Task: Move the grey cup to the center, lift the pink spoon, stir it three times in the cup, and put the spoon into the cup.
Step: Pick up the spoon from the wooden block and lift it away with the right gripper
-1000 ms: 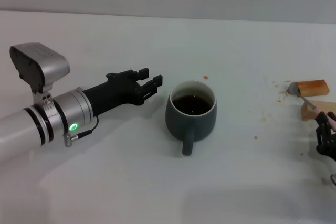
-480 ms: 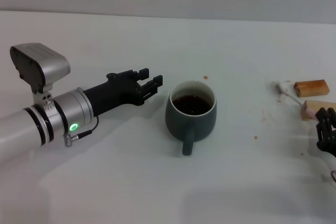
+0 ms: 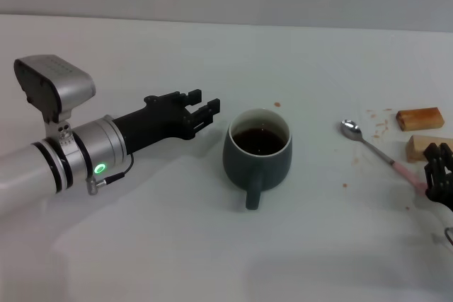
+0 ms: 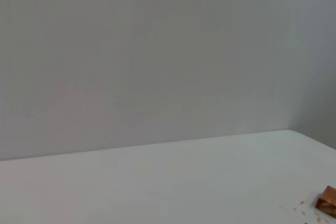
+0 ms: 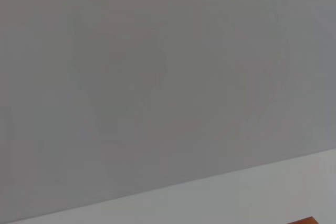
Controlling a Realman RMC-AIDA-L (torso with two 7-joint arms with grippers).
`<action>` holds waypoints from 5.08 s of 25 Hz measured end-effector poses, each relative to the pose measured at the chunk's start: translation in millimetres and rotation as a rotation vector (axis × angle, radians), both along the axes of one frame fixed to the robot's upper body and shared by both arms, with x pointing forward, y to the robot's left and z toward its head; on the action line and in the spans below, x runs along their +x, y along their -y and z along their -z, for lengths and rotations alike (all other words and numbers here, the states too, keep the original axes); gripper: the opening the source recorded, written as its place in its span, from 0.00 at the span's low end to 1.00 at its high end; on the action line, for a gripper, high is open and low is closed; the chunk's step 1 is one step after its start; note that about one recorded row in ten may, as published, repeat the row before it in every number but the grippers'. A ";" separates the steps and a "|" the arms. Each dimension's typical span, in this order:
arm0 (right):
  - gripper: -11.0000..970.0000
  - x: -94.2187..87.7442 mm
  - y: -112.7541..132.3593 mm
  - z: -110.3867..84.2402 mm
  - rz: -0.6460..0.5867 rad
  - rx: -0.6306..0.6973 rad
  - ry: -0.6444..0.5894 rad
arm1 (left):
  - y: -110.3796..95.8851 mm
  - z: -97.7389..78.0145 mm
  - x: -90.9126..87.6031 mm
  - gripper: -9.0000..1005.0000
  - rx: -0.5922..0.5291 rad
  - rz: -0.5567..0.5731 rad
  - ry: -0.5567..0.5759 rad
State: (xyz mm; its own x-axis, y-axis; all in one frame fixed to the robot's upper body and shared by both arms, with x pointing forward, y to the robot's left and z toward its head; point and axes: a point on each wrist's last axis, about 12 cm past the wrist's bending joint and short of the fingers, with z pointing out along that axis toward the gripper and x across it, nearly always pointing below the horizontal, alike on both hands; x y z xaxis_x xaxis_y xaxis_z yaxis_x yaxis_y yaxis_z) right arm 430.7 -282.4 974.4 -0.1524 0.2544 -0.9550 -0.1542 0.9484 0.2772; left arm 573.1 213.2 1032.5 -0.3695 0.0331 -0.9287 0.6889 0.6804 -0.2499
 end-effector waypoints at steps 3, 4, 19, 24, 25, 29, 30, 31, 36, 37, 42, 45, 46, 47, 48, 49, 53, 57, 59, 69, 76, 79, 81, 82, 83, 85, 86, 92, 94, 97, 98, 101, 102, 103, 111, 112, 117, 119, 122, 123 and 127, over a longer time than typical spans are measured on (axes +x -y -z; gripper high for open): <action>0.13 1.0 -0.5 -0.8 -0.005 0.013 0.002 | 0.5 -0.6 0.6 0.43 0.000 0.002 0.002; 0.13 1.8 0.0 -1.5 -0.009 0.023 0.004 | 0.5 -0.9 0.9 0.43 0.000 0.002 0.003; 0.13 31.8 108.1 -87.8 -0.399 0.072 -0.126 | 3.7 -7.7 7.5 0.43 -0.011 0.009 0.021; 0.28 45.2 123.6 -118.9 -0.461 -0.005 -0.297 | 1.3 -10.4 8.3 0.43 -0.055 -0.028 0.030; 0.33 50.5 124.1 -127.8 -0.490 -0.017 -0.329 | 1.1 -11.0 7.9 0.43 -0.068 -0.035 0.032; 0.53 75.4 120.9 -159.7 -0.604 -0.040 -0.451 | -0.8 -12.6 1.9 0.43 -0.121 -0.044 0.064; 0.54 82.3 119.1 -166.7 -0.632 -0.047 -0.480 | -1.4 -13.1 0.3 0.43 -0.131 -0.045 0.075; 0.55 88.7 117.1 -172.5 -0.655 -0.059 -0.509 | -2.7 -13.2 -2.3 0.43 -0.144 -0.048 0.089; 0.60 122.9 95.5 -193.1 -0.752 -0.191 -0.691 | -7.5 -11.5 -11.9 0.43 -0.191 -0.071 0.108; 0.60 128.6 90.4 -195.8 -0.765 -0.224 -0.715 | -8.6 -11.0 -14.0 0.43 -0.198 -0.072 0.108; 0.59 145.5 66.7 -198.1 -0.837 -0.348 -0.815 | -15.6 -9.6 -21.6 0.43 -0.227 -0.084 0.114; 0.59 149.0 58.1 -189.5 -0.853 -0.400 -0.863 | -17.1 -10.4 -23.7 0.43 -0.240 -0.083 0.121; 0.59 149.6 55.8 -185.2 -0.856 -0.412 -0.878 | -17.3 -10.7 -23.8 0.43 -0.242 -0.081 0.123; 0.59 150.1 54.1 -180.8 -0.855 -0.424 -0.892 | -17.7 -11.1 -24.1 0.43 -0.244 -0.081 0.125; 0.59 150.3 52.5 -176.2 -0.854 -0.434 -0.906 | -18.2 -11.2 -24.4 0.43 -0.247 -0.082 0.126; 0.59 150.3 51.2 -172.5 -0.852 -0.439 -0.914 | -18.4 -11.1 -24.7 0.43 -0.248 -0.083 0.126; 0.59 149.9 46.1 -161.1 -0.839 -0.465 -0.930 | -19.2 -10.6 -25.4 0.43 -0.249 -0.086 0.125; 0.59 150.8 40.4 -154.4 -0.838 -0.488 -0.936 | -18.9 -10.8 -25.6 0.43 -0.255 -0.084 0.121; 0.59 152.1 37.2 -151.9 -0.843 -0.497 -0.941 | -18.7 -10.8 -25.8 0.43 -0.256 -0.083 0.120; 0.59 161.6 28.8 -150.2 -0.844 -0.588 -0.966 | -18.3 -9.9 -26.8 0.43 -0.254 -0.077 0.115; 0.59 165.3 25.6 -151.4 -0.848 -0.641 -0.977 | -16.2 -8.6 -28.4 0.43 -0.258 -0.075 0.110; 0.56 165.4 22.9 -150.0 -0.858 -0.667 -0.988 | -15.8 -8.3 -28.8 0.43 -0.260 -0.078 0.109; 0.49 166.2 19.9 -148.8 -0.861 -0.691 -0.997 | -15.3 -8.0 -29.0 0.43 -0.261 -0.079 0.107; 0.46 166.2 19.9 -148.8 -0.861 -0.691 -0.997 | -15.1 -8.0 -29.0 0.43 -0.261 -0.079 0.107; 0.42 166.2 19.2 -148.2 -0.860 -0.698 -1.001 | -15.0 -7.9 -29.0 0.43 -0.261 -0.079 0.107; 0.39 166.6 18.3 -147.9 -0.860 -0.712 -1.008 | -14.4 -7.7 -29.2 0.43 -0.262 -0.078 0.106; 0.39 166.9 17.6 -147.7 -0.860 -0.719 -1.011 | -14.2 -7.7 -29.3 0.43 -0.263 -0.078 0.106; 0.39 168.8 15.9 -147.6 -0.853 -0.738 -1.010 | -13.2 -7.5 -29.7 0.43 -0.264 -0.076 0.105; 0.39 169.3 15.1 -147.9 -0.854 -0.739 -1.008 | -12.9 -7.4 -29.9 0.43 -0.265 -0.076 0.105; 0.39 169.8 14.6 -148.1 -0.854 -0.741 -1.007 | -13.6 -6.4 -31.1 0.43 -0.264 -0.078 0.102; 0.39 170.0 14.3 -148.0 -0.853 -0.742 -1.006 | -13.9 -6.1 -31.6 0.43 -0.264 -0.079 0.101; 0.39 170.7 12.2 -145.6 -0.855 -0.745 -1.007 | -14.4 -5.7 -32.1 0.43 -0.264 -0.080 0.100; 0.39 170.8 11.3 -144.3 -0.857 -0.746 -1.010 | -14.4 -5.6 -32.2 0.43 -0.264 -0.080 0.100; 0.39 171.1 10.6 -143.2 -0.858 -0.747 -1.011 | -14.6 -5.6 -32.3 0.43 -0.264 -0.080 0.100; 0.38 173.5 7.1 -141.1 -0.857 -0.752 -1.005 | -15.2 -5.1 -33.2 0.43 -0.273 -0.083 0.091; 0.38 173.6 7.0 -141.2 -0.858 -0.753 -1.004 | -15.3 -5.0 -33.4 0.43 -0.273 -0.084 0.090; 0.38 174.1 5.9 -141.2 -0.861 -0.765 -1.005 | -15.5 -4.9 -33.6 0.43 -0.273 -0.084 0.090; 0.38 174.2 5.5 -141.1 -0.859 -0.767 -1.007 | -15.5 -4.9 -33.6 0.43 -0.274 -0.084 0.090; 0.38 174.9 3.7 -140.5 -0.852 -0.780 -1.013 | -15.4 -4.9 -33.6 0.43 -0.274 -0.084 0.090; 0.38 175.2 3.0 -140.4 -0.851 -0.785 -1.015 | -15.4 -5.0 -33.5 0.43 -0.274 -0.084 0.090; 0.37 176.0 2.1 -140.7 -0.850 -0.791 -1.014 | -15.3 -5.0 -33.5 0.43 -0.274 -0.084 0.090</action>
